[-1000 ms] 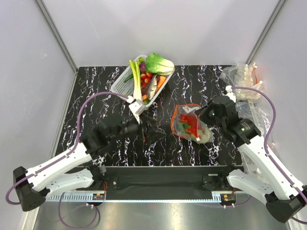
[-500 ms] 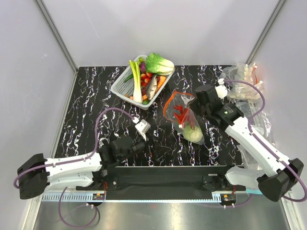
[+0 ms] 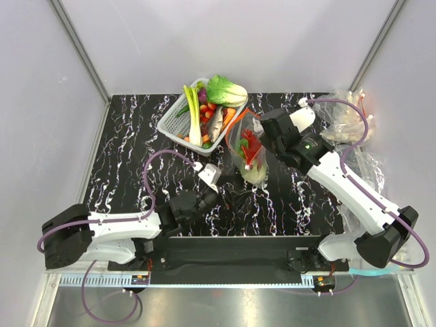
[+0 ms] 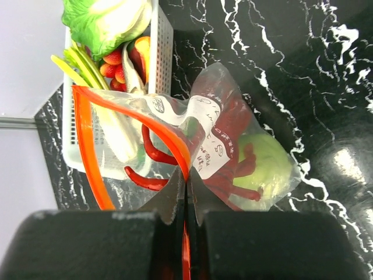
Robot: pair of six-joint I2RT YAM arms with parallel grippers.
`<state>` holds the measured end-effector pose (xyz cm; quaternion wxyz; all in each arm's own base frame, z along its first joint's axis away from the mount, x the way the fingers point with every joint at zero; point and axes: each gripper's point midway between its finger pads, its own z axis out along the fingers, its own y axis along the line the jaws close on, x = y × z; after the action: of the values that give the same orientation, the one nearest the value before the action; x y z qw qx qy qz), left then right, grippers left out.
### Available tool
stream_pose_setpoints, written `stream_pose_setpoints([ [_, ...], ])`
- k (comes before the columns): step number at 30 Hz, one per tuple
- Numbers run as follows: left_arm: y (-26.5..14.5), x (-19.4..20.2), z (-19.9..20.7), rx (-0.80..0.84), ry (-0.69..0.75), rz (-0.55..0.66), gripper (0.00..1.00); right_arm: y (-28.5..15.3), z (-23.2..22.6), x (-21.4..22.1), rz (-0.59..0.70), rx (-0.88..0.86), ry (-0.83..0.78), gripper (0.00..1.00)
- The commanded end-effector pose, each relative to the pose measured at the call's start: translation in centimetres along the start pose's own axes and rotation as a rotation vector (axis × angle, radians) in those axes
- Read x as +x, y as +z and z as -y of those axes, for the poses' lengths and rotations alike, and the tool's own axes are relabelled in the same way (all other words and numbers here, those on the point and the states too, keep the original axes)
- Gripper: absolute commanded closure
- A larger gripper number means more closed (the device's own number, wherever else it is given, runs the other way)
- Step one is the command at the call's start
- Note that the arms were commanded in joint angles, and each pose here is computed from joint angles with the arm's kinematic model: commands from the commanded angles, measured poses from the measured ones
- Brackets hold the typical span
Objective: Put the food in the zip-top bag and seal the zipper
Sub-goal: Adjust the zipper food storage bag at the center of the board.
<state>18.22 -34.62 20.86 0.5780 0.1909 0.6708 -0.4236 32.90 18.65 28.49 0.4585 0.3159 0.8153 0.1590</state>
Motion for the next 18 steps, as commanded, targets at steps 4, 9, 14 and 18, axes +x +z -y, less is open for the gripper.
stream_pose_setpoints([
  [4,2.1,-5.2,-0.1,-0.034,0.099,0.190,0.07,-0.3,-0.9,-1.4,0.055,-0.022,-0.017,1.00],
  [9,3.6,-4.9,0.7,0.030,0.154,0.187,0.30,-0.2,-0.8,-1.0,0.043,-0.027,-0.015,1.00],
  [14,4.1,-4.9,1.5,0.087,0.143,0.207,0.32,-0.7,-0.4,-1.0,0.036,-0.029,-0.024,1.00],
  [18,4.2,-5.4,2.0,0.109,0.137,0.230,0.30,-1.2,0.1,-1.3,0.040,-0.028,-0.019,1.00],
])
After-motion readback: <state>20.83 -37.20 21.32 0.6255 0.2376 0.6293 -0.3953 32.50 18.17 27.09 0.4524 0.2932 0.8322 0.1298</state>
